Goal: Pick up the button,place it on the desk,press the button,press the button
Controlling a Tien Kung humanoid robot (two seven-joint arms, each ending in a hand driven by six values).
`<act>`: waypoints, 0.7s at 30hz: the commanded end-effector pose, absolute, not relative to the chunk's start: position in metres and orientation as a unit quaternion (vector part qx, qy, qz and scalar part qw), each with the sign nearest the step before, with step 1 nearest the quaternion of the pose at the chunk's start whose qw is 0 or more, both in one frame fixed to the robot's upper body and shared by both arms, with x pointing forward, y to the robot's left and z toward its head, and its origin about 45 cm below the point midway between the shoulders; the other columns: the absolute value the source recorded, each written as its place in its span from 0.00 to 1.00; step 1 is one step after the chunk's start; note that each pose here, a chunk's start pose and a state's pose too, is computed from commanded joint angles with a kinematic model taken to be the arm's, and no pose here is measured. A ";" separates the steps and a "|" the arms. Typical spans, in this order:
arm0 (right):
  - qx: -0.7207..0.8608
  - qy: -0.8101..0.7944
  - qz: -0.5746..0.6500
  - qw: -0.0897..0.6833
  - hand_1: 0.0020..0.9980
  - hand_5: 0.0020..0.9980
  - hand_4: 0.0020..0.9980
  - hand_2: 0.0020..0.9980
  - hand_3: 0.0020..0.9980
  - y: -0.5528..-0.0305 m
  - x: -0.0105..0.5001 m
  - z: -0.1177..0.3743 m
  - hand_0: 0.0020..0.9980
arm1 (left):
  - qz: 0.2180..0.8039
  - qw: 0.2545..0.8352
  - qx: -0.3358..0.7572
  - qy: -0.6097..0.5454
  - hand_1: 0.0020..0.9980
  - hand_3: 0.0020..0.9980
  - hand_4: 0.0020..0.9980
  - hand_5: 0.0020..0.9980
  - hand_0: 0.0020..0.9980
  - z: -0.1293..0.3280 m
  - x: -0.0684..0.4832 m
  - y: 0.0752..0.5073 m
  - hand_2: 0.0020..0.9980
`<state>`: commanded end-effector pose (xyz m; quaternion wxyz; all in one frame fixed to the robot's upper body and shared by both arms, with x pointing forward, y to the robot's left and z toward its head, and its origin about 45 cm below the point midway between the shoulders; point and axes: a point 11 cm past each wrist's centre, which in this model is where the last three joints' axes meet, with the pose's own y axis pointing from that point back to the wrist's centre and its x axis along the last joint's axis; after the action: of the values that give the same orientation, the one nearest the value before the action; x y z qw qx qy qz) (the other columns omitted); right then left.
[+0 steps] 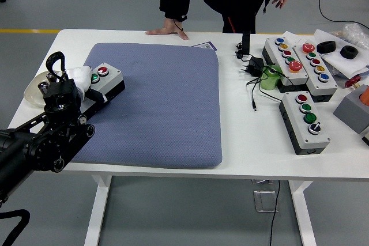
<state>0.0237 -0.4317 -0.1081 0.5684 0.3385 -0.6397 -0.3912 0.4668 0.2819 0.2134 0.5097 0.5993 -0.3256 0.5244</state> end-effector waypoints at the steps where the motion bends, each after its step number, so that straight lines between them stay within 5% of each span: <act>1: 0.338 -0.640 -0.391 0.569 0.76 0.17 0.23 0.75 0.60 -0.432 0.024 -0.108 0.78 | 0.528 0.516 0.583 -0.339 0.23 0.33 0.73 0.00 0.20 0.218 0.468 0.279 0.24; 9: 0.338 -0.640 -0.391 0.569 0.75 0.17 0.23 0.75 0.60 -0.432 0.023 -0.108 0.78 | 0.522 0.576 0.474 -0.415 0.17 0.25 0.69 0.00 0.14 0.243 0.471 0.254 0.19; 21: 0.337 -0.639 -0.391 0.570 0.75 0.17 0.22 0.75 0.60 -0.432 0.023 -0.108 0.78 | 0.287 0.691 0.406 -0.525 0.18 0.26 0.70 0.00 0.15 0.232 0.448 0.202 0.20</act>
<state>0.0226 -0.4321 -0.1080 0.5697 0.3375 -0.6392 -0.3911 0.4480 0.2020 0.2322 0.6909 0.4058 -0.5250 0.2871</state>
